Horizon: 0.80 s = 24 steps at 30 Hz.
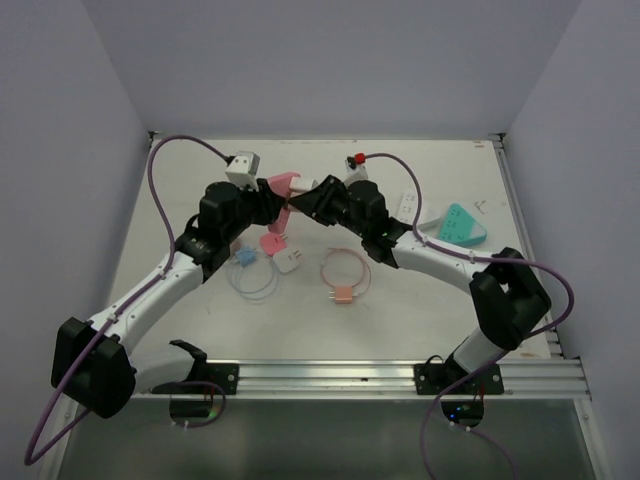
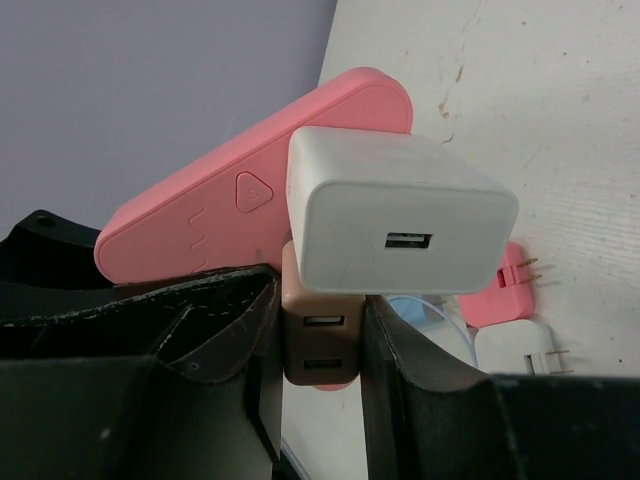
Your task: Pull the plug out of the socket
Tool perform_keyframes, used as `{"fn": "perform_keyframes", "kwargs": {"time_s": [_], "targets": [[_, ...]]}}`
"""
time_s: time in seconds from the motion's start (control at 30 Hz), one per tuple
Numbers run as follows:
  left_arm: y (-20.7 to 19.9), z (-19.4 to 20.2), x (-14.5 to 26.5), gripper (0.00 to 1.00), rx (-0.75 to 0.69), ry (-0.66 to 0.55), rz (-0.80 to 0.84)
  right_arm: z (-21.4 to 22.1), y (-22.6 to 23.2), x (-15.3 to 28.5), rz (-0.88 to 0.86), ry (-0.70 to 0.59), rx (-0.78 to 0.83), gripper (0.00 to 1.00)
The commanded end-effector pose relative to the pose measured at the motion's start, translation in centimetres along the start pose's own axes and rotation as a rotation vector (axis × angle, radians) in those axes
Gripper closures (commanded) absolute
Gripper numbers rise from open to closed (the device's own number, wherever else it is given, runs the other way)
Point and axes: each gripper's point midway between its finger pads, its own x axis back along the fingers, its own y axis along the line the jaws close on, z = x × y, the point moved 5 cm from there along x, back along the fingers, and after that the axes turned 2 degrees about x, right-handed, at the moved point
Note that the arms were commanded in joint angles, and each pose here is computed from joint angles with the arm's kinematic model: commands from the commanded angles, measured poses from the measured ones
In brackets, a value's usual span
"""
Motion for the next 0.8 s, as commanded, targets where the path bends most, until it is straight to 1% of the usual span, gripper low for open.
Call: {"fn": "perform_keyframes", "kwargs": {"time_s": [0.0,0.07,0.13,0.3,0.4,0.57,0.77], "targets": [[-0.8,-4.2,0.7,1.00,-0.015,-0.171,0.005,-0.8,2.2,1.1,-0.083,-0.017,0.039,0.92],[-0.1,-4.5,0.8,1.00,0.000,-0.179,-0.024,-1.1,2.3,2.0,-0.075,-0.019,0.056,1.00],[0.6,-4.7,0.9,1.00,0.011,-0.188,-0.051,-0.8,1.6,2.6,-0.047,-0.018,0.064,1.00],[3.1,-5.3,1.1,1.00,0.024,-0.210,-0.181,-1.5,1.7,4.9,-0.054,-0.033,0.073,1.00],[4.2,-5.3,1.3,1.00,0.015,-0.217,-0.263,-1.1,1.4,6.0,-0.042,-0.015,0.083,1.00],[5.7,-5.5,2.0,1.00,0.022,-0.239,-0.385,-0.3,0.4,7.2,-0.016,0.007,0.057,1.00],[6.2,-5.8,2.5,1.00,0.027,-0.255,-0.430,0.4,-0.8,8.5,0.026,0.025,0.080,1.00]]}}
